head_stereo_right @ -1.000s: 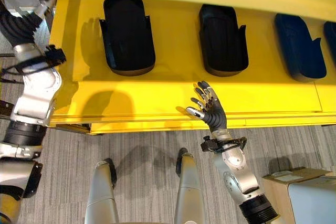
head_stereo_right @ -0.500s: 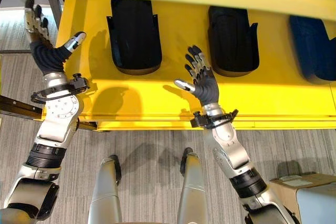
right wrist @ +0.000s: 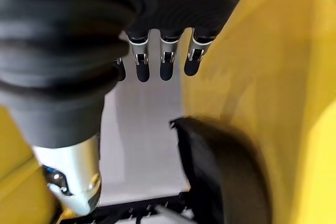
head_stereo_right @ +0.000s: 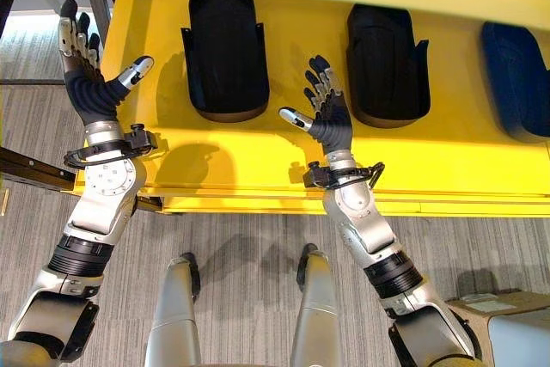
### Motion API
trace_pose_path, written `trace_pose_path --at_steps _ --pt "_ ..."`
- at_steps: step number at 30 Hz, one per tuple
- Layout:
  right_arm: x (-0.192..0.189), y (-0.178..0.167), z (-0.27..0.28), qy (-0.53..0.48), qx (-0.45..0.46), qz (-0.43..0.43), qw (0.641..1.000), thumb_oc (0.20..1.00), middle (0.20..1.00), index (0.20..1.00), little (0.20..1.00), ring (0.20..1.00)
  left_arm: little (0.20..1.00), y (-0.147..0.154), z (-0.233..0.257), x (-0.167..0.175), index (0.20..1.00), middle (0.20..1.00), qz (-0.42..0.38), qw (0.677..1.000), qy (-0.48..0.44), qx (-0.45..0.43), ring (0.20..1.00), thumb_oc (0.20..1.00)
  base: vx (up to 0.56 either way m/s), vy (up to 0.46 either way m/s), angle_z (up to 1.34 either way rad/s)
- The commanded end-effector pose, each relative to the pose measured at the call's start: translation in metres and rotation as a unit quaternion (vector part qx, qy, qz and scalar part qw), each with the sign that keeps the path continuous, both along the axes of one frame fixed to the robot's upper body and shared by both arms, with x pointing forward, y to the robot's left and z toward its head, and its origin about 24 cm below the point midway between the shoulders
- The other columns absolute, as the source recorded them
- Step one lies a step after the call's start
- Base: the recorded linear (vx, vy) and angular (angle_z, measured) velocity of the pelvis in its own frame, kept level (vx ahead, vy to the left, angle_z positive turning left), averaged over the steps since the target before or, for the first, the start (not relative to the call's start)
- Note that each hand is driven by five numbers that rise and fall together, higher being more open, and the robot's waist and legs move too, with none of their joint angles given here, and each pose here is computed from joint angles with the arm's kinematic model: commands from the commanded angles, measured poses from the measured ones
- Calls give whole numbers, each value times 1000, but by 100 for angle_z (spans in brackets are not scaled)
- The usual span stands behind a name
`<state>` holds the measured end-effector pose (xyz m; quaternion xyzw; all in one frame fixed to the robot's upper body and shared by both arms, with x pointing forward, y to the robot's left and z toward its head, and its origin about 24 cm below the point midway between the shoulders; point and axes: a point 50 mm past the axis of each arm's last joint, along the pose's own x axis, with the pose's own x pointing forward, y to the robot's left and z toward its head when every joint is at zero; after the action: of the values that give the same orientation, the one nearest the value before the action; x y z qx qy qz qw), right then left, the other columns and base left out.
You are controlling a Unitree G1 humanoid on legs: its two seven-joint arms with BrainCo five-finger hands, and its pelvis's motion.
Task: Move parts from the plastic box to the shelf.
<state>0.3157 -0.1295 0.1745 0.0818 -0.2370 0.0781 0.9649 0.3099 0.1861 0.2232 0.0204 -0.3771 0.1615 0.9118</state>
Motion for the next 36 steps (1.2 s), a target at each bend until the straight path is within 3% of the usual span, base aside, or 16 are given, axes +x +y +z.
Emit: trace_pose_path --at_steps 1,24,36 --pt "2 9 35 -76 19 5 997 1000 1000 1000 1000 1000 1000 -7 33 -18 1000 1000 -40 994 -101 -23 1000 1000 12 -16 4" --pt "21 29 36 -51 -1 16 999 1000 1000 1000 1000 1000 1000 7 30 -29 1000 1000 -36 992 -112 -44 1000 1000 3 -3 1" --pt "12 44 40 -60 19 69 996 1000 1000 1000 1000 1000 1000 9 30 -31 1000 1000 -32 992 -113 -50 1000 1000 7 1 2"
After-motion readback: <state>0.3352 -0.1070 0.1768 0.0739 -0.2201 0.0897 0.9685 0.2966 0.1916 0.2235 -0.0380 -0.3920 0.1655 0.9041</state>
